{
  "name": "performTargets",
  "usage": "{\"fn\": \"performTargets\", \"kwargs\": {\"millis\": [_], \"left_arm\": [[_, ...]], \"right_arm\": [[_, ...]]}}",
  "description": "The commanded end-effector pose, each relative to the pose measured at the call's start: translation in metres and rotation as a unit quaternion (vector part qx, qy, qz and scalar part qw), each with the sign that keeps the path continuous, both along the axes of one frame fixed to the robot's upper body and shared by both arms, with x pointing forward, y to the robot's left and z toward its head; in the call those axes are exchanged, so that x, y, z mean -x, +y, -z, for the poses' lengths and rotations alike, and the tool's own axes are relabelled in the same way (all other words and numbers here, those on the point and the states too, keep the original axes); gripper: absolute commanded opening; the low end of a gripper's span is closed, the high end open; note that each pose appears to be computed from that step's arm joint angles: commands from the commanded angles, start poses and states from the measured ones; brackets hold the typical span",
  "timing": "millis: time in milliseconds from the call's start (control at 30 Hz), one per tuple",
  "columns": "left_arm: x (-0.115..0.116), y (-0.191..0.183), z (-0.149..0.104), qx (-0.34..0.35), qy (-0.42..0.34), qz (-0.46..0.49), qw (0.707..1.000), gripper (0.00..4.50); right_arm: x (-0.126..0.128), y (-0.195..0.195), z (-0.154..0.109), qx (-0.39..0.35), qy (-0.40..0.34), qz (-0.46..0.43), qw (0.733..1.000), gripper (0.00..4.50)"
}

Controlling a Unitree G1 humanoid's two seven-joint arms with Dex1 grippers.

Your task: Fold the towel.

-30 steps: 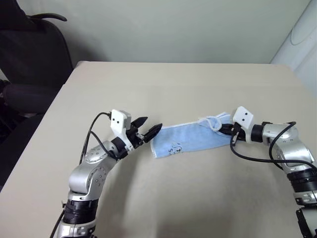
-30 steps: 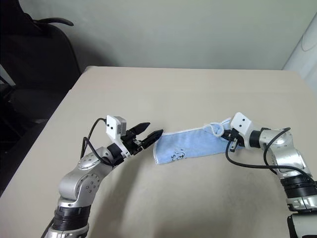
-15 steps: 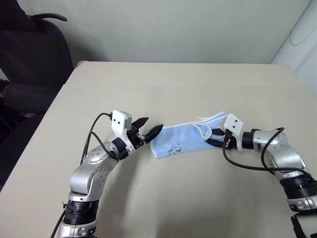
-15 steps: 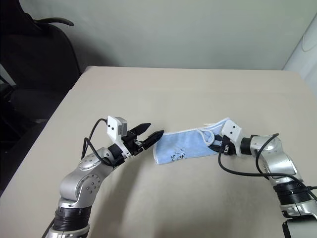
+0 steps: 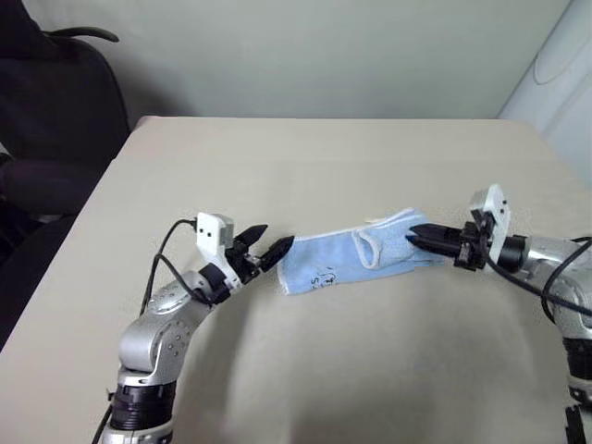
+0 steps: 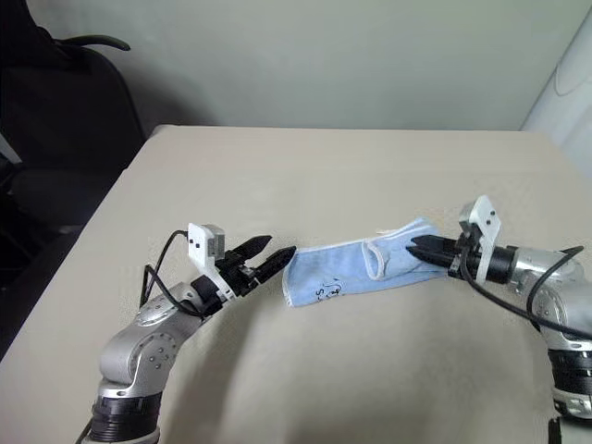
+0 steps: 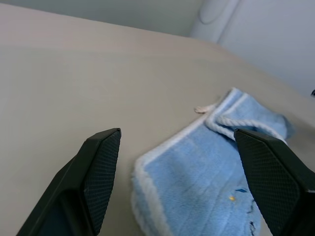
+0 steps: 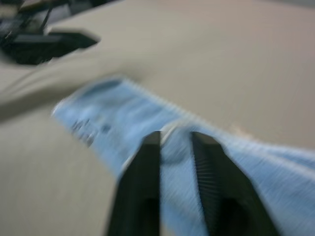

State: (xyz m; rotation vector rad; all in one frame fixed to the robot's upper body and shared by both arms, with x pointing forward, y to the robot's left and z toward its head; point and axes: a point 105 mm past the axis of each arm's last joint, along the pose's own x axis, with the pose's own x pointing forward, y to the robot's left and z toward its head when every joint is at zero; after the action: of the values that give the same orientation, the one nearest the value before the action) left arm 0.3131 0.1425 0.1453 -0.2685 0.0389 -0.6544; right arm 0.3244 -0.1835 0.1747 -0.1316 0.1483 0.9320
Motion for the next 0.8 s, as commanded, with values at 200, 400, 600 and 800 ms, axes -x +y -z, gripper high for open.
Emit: {"fn": "performTargets", "kwargs": {"millis": [200, 400, 600, 800], "left_arm": [[0.017, 0.018, -0.007, 0.076, 0.036, -0.012, 0.996, 4.01], [0.047, 0.024, 0.005, 0.104, 0.09, -0.006, 0.991, 4.01], [0.078, 0.007, 0.018, 0.113, 0.16, 0.051, 0.979, 4.48], [0.073, -0.013, 0.033, 0.132, 0.242, 0.059, 0.959, 4.48]], "right_arm": [[-0.032, 0.003, 0.086, 0.048, 0.075, 0.059, 0.994, 0.04], [-0.035, 0.005, 0.089, 0.031, 0.063, 0.057, 0.996, 0.04], [-0.04, 0.013, 0.038, -0.03, -0.002, 0.043, 0.999, 0.0], [-0.039, 0.018, 0.0, -0.062, -0.057, 0.03, 0.996, 0.0]]}}
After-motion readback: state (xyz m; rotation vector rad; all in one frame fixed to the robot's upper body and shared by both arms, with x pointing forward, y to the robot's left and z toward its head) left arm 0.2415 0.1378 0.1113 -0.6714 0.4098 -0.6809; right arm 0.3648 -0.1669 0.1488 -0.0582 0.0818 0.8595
